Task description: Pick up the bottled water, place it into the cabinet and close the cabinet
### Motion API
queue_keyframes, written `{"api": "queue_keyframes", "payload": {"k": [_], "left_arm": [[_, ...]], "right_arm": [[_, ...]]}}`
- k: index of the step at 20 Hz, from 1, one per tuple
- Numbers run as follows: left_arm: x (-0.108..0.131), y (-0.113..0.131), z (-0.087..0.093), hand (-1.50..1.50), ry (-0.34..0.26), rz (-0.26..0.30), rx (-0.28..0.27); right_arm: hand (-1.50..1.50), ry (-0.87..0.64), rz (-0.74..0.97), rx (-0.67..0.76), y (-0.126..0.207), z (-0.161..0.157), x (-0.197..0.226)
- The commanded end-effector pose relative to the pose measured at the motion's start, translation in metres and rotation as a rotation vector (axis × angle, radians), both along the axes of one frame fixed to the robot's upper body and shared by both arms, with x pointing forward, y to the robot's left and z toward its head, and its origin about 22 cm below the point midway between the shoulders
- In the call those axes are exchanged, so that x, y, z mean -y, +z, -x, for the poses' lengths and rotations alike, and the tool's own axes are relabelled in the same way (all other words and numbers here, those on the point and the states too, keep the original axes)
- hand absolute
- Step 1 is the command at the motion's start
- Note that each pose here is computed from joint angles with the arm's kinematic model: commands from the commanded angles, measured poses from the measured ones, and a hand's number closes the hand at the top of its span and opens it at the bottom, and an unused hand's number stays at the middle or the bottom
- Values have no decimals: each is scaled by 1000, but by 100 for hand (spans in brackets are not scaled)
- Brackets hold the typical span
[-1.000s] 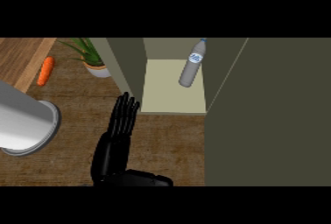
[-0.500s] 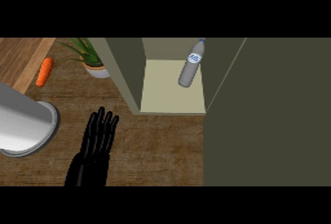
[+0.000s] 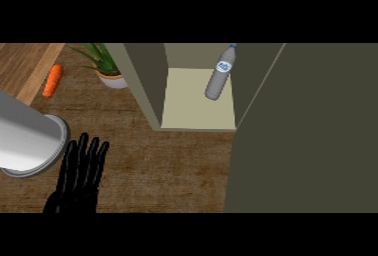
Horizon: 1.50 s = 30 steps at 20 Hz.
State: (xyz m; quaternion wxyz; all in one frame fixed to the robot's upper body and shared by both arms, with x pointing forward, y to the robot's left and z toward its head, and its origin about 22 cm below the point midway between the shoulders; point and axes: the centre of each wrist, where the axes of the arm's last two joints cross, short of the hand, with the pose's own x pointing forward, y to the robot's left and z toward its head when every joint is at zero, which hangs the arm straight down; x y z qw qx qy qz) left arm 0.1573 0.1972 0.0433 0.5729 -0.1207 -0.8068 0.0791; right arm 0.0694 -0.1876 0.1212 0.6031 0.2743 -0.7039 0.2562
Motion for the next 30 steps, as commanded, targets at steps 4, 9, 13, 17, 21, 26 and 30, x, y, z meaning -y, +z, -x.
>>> {"api": "queue_keyframes", "payload": {"k": [4, 9, 13, 17, 21, 26, 30], "left_arm": [[-21, 0, 14, -150, 19, 2, -8], [-36, 0, 11, -150, 5, -13, 2], [-36, 7, 19, -150, 15, 6, -5], [-49, 2, 20, -150, 19, -17, 2], [-57, 4, 20, -150, 7, 5, 7], [-60, 9, 21, -150, -6, -3, 24], [-62, 7, 23, -150, -32, 7, 14]], "right_arm": [[150, 113, 47, 197, 35, -2, -37], [150, 130, 66, 232, 41, -13, -51], [150, 119, 82, 226, 40, -20, -66], [150, 134, 107, 260, 40, -32, -76], [150, 149, 132, 269, 43, -35, -80], [150, 165, 138, 269, 45, -42, -80], [150, 188, 150, 271, 40, -49, -84]]}}
